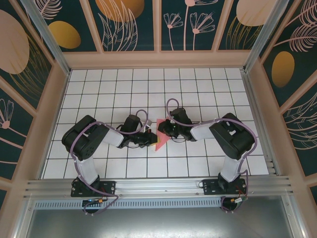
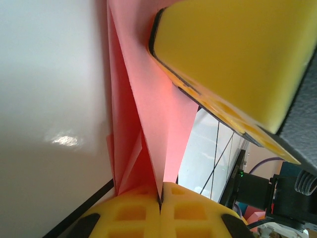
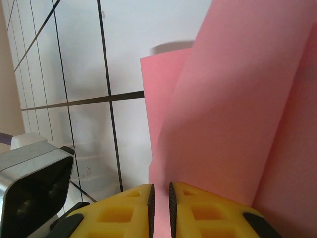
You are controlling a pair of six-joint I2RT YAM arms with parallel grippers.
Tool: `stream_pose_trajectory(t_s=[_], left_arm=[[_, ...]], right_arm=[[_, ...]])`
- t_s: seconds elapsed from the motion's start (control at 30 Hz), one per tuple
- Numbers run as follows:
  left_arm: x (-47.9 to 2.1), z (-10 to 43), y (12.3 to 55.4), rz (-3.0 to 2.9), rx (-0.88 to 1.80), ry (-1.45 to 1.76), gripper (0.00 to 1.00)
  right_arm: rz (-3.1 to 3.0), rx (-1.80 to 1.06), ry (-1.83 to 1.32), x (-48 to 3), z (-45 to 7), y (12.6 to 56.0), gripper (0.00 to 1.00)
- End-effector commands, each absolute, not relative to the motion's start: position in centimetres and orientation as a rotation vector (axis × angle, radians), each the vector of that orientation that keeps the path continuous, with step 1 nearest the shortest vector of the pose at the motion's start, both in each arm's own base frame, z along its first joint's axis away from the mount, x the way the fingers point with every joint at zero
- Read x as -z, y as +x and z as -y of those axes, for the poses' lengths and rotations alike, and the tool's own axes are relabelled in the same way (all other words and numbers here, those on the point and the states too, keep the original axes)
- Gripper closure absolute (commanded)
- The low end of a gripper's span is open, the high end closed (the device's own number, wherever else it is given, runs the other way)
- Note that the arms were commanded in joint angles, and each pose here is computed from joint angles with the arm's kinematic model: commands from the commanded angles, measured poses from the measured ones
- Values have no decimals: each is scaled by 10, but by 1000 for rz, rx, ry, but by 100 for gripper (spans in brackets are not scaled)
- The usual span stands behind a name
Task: Fold a paper plane with a square sheet of paper (pick it up from the middle)
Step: Fourth fold the wing at the center of the table.
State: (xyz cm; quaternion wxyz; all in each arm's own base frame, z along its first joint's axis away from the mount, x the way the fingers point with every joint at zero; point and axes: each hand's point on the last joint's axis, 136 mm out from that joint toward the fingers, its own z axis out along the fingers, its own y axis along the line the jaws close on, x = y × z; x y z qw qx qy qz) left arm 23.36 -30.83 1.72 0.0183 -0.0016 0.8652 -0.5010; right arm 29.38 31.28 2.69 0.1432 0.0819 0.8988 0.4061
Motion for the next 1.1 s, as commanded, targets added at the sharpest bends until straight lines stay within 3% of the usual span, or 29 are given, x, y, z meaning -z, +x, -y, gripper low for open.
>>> stream_pose_trajectory(t_s=[0.0,0.3,0.53,0.77,1.07], left_arm=[[18,296,218,-2830,1431,-74,99],[-7,294,225,-2748,1417,-35,81],[-10,293,224,-2735,1417,-22,92],[-5,293,223,-2753,1418,-29,98],[21,290,214,-2864,1379,-56,100]], right_arm=[[-2612,-1078,253,-17,-305,298,81],[-2666,-1010,284,-1,-295,291,82],[-2661,-1028,283,-1,-296,290,82],[-2645,-1056,273,-6,-297,290,82],[-2422,-1170,270,-78,-289,306,77]])
